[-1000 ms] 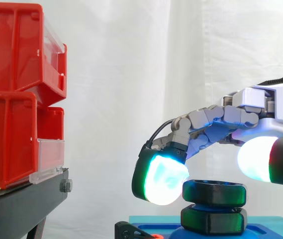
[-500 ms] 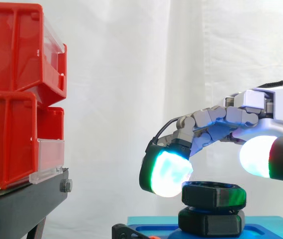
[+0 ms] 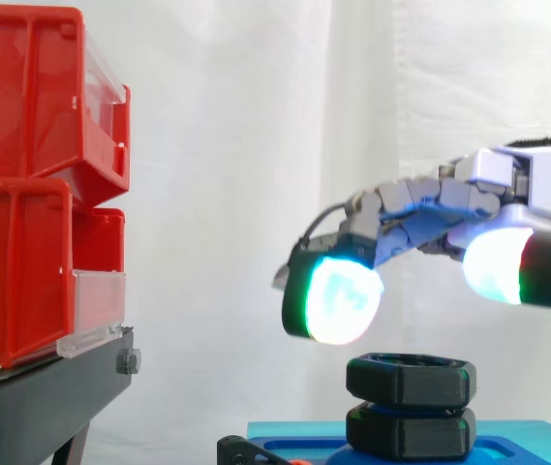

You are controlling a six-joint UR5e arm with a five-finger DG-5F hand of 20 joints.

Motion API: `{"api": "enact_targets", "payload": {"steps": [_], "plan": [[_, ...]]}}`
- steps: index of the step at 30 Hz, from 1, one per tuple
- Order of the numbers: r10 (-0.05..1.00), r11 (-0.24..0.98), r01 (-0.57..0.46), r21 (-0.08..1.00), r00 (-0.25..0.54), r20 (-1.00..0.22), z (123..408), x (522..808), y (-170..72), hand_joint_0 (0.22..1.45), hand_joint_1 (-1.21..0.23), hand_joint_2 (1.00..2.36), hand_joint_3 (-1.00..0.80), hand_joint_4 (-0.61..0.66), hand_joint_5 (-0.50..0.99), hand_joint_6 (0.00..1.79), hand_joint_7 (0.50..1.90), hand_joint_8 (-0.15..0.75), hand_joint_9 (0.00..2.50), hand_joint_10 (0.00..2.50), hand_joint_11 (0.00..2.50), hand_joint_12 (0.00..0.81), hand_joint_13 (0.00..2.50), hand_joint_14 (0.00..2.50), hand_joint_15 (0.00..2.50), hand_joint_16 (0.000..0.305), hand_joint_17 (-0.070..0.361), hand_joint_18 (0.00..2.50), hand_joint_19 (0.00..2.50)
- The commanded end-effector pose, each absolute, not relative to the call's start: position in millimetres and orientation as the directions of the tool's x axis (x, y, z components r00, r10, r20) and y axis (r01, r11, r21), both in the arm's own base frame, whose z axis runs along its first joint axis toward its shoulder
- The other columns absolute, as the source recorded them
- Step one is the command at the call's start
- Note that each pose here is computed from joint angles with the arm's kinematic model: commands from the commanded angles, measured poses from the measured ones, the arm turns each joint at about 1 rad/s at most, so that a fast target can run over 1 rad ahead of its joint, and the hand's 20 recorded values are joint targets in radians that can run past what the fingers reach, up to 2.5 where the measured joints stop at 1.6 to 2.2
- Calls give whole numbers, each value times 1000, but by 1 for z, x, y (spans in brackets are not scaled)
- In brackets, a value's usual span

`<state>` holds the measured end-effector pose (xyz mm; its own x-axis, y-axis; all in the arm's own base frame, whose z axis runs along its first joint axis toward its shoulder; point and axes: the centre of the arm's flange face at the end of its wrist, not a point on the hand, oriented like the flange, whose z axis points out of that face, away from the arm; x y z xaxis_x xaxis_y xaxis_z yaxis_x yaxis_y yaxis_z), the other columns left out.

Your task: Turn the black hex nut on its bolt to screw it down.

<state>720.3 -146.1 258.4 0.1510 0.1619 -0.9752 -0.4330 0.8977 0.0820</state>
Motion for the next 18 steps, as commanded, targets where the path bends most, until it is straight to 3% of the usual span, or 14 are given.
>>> {"api": "enact_targets", "payload": {"steps": [1, 11, 18], "plan": [[189, 889, -449, 90, 179, -966, 267, 727, -139, 488, -324, 1000, -500, 249, -163, 501, 1044, 304, 545, 7, 367, 355, 494, 5, 147, 45, 102, 344, 145], [206, 886, -456, 91, 211, -956, 272, 737, -109, 488, -323, 1000, -500, 246, -162, 501, 1035, 304, 543, 7, 370, 354, 493, 4, 151, 45, 102, 344, 146], [213, 885, -451, 112, 181, -960, 269, 740, -85, 488, -323, 1000, -500, 243, -162, 501, 1035, 305, 542, 7, 378, 356, 495, 5, 151, 45, 102, 349, 153]]}}
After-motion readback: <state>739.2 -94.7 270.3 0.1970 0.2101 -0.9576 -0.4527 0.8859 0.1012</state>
